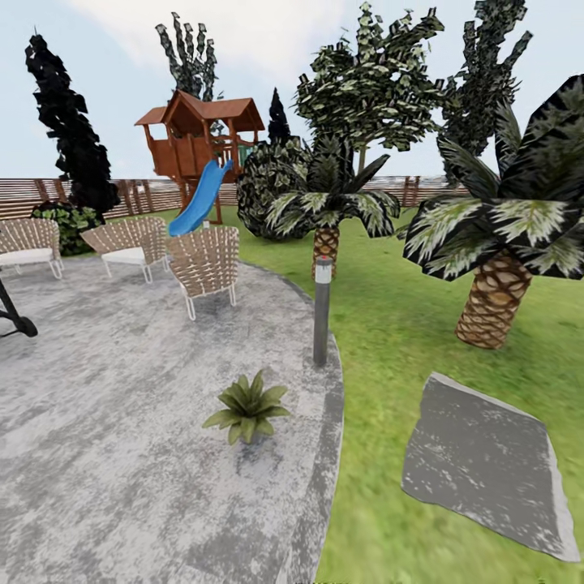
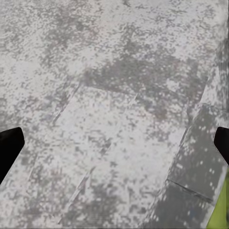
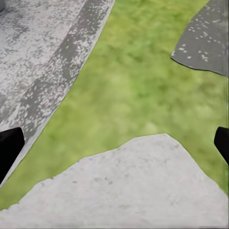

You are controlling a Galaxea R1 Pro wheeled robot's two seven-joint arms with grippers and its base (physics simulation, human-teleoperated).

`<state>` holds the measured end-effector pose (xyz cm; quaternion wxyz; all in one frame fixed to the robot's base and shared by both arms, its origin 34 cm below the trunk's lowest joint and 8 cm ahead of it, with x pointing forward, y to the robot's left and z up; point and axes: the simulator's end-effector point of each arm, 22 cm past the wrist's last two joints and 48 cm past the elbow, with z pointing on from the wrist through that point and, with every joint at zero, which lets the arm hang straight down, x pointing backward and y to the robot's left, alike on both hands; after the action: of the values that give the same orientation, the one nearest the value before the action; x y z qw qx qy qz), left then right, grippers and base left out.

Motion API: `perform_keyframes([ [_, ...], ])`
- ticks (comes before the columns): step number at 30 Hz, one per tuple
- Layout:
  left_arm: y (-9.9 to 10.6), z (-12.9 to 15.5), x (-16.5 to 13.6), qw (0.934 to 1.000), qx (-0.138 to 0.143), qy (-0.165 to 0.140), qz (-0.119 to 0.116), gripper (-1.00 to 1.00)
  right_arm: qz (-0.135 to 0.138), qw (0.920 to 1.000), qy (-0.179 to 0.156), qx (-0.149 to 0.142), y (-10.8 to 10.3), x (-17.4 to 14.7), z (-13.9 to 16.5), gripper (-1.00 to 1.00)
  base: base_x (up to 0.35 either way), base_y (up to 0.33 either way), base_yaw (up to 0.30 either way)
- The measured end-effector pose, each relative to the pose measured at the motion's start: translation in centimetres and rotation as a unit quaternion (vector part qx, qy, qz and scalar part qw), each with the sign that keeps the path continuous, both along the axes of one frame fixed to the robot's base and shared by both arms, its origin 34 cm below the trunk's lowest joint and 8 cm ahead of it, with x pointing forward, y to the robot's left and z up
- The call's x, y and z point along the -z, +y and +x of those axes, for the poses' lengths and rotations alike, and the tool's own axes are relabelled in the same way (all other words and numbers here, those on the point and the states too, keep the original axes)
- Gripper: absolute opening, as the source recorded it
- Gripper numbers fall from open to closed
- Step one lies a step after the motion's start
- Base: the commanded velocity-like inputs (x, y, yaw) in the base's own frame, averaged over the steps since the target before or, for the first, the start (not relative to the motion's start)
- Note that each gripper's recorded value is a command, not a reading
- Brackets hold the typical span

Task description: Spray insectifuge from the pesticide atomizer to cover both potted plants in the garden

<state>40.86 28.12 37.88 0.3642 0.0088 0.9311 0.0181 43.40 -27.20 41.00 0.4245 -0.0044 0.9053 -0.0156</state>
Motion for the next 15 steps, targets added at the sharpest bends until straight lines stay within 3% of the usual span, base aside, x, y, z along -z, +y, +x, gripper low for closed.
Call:
perform_keyframes([
  [15, 0.0, -0.9, 3.4, 1.0, 0.0, 0.006, 0.0, 1.0, 0.0, 1.0, 0.006, 0.0, 0.0, 3.5, -0.9, 1.0, 0.0, 0.0, -0.247],
])
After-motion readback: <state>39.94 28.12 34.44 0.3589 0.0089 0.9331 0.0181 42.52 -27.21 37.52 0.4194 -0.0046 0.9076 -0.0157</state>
